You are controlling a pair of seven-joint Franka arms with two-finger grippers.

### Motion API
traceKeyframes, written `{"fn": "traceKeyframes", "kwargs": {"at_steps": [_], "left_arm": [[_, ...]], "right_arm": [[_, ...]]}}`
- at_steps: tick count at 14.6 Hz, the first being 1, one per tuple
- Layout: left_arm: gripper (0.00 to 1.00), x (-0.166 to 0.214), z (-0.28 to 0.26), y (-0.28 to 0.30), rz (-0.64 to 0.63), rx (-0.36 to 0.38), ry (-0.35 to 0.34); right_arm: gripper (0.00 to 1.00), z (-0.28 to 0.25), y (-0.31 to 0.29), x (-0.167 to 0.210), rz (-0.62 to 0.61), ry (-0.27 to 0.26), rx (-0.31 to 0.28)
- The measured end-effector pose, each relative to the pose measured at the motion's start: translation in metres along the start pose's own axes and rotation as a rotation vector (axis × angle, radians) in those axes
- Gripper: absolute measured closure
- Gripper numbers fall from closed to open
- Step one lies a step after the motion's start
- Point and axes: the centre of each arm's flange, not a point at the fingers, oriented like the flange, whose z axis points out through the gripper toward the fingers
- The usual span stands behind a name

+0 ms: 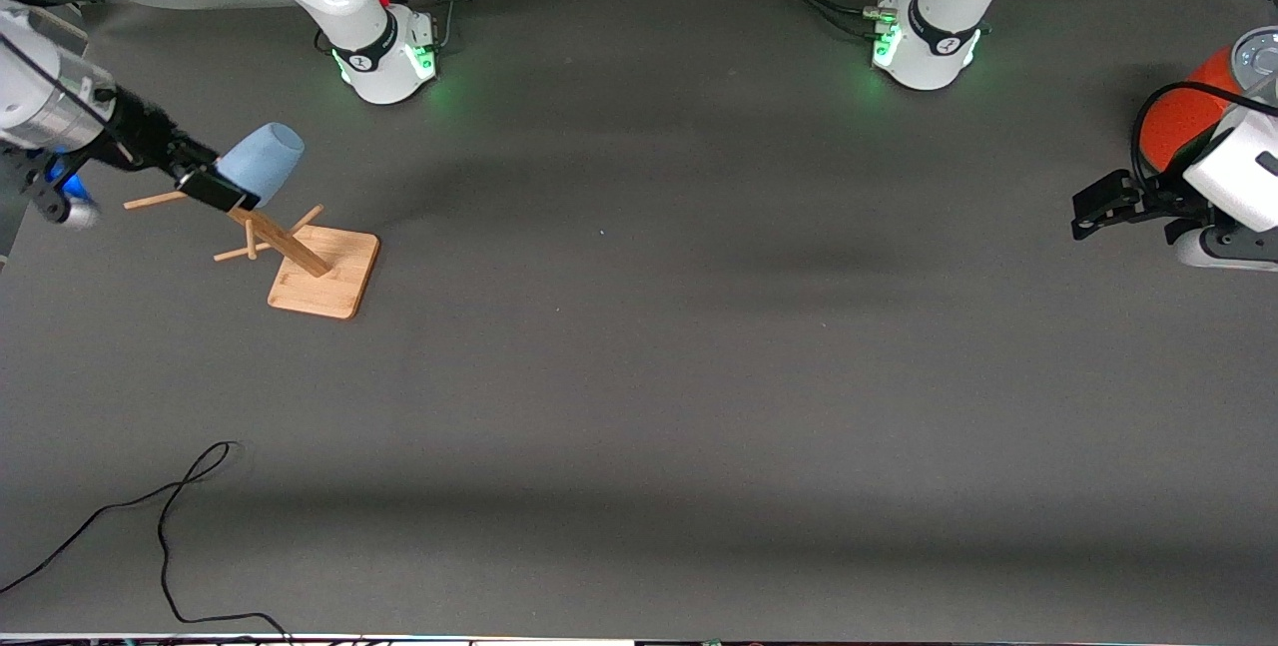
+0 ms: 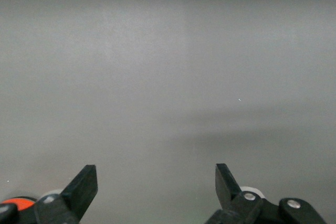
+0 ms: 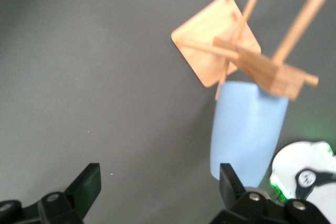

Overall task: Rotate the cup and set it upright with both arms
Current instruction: 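Reach the right gripper to the blue cup on the wooden stand, then close the right gripper on the blue cup and slide it off the peg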

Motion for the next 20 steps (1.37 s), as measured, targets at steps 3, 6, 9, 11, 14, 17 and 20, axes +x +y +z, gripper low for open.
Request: {"fn": "traceKeyframes", "kwargs": {"at_steps": [3,6,9,11,14,17,20], "left_arm": [[0.00,0.000,0.000,0.000,0.000,0.000,0.000],[0.00,0.000,0.000,0.000,0.000,0.000,0.001],[0.00,0.000,0.000,0.000,0.001,0.000,0.001],[0.00,0.000,0.000,0.000,0.001,0.000,0.001],[0.00,0.000,0.000,0.000,0.001,0.000,0.001],[0.00,0.000,0.000,0.000,0.001,0.000,0.001],[0.00,0.000,0.000,0.000,0.001,0.000,0.001]], "right_arm": [[0.00,0.028,0.029,-0.003,0.092,-0.047,-0.009],[0.00,0.044,0.051,-0.001,0.130,-0.078,-0.018],[0.00,0.053,0.073,0.014,0.172,-0.092,-0.003],[0.00,0.058,0.084,0.026,0.182,-0.093,0.016],[0.00,0.071,0.090,0.035,0.186,-0.086,0.035],[0.00,0.088,0.091,0.038,0.186,-0.080,0.038],[0.20,0.092,0.091,0.038,0.174,-0.083,0.036]]}}
